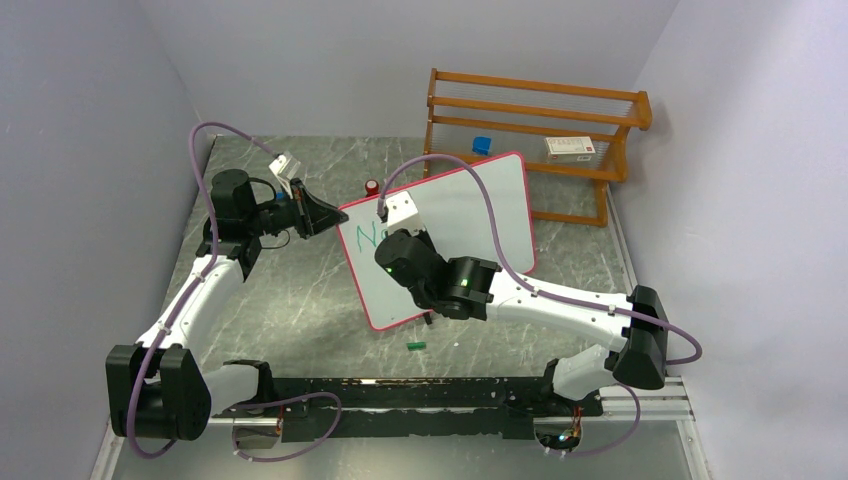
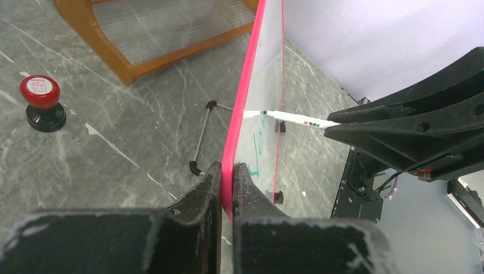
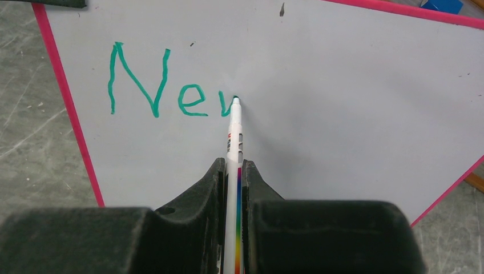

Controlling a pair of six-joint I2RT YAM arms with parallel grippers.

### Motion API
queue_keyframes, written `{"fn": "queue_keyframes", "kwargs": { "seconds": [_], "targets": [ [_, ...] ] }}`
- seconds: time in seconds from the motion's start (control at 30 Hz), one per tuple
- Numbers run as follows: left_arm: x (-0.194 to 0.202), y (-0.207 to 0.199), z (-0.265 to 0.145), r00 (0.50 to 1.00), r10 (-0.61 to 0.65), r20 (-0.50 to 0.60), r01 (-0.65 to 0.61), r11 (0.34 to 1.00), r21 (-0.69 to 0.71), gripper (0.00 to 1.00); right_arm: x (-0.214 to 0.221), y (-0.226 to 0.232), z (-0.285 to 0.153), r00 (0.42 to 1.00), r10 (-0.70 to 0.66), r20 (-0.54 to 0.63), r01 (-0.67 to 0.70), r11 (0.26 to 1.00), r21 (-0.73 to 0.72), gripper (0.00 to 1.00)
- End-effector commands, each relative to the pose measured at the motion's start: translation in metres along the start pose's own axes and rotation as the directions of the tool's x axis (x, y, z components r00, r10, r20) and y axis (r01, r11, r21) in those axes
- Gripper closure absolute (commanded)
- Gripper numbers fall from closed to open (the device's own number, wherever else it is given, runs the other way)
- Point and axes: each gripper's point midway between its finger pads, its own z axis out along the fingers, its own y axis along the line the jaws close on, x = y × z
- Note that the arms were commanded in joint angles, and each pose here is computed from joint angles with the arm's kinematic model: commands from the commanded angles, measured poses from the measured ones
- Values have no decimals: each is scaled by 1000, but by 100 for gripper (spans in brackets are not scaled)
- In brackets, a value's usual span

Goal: Write a sentence on the whiteboard

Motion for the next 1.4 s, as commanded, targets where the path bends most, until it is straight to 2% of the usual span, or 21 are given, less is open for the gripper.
{"fn": "queue_keyframes", "kwargs": {
  "seconds": [0.0, 0.53, 1.37],
  "targets": [
    [15, 5, 3, 999, 11, -38, -11, 1000, -4, 95, 2, -8, -3, 1000, 26, -11, -25, 1000, 10, 100],
    [16, 6, 3, 999, 9, -40, -10, 1000, -8, 95, 18, -10, -5, 998, 30, -51, -29, 1000, 10, 100],
    [16, 5, 3, 999, 9, -42, -9, 1000, -1, 95, -8, -14, 0, 999, 43, 31, -44, 998, 37, 100]
  ]
}}
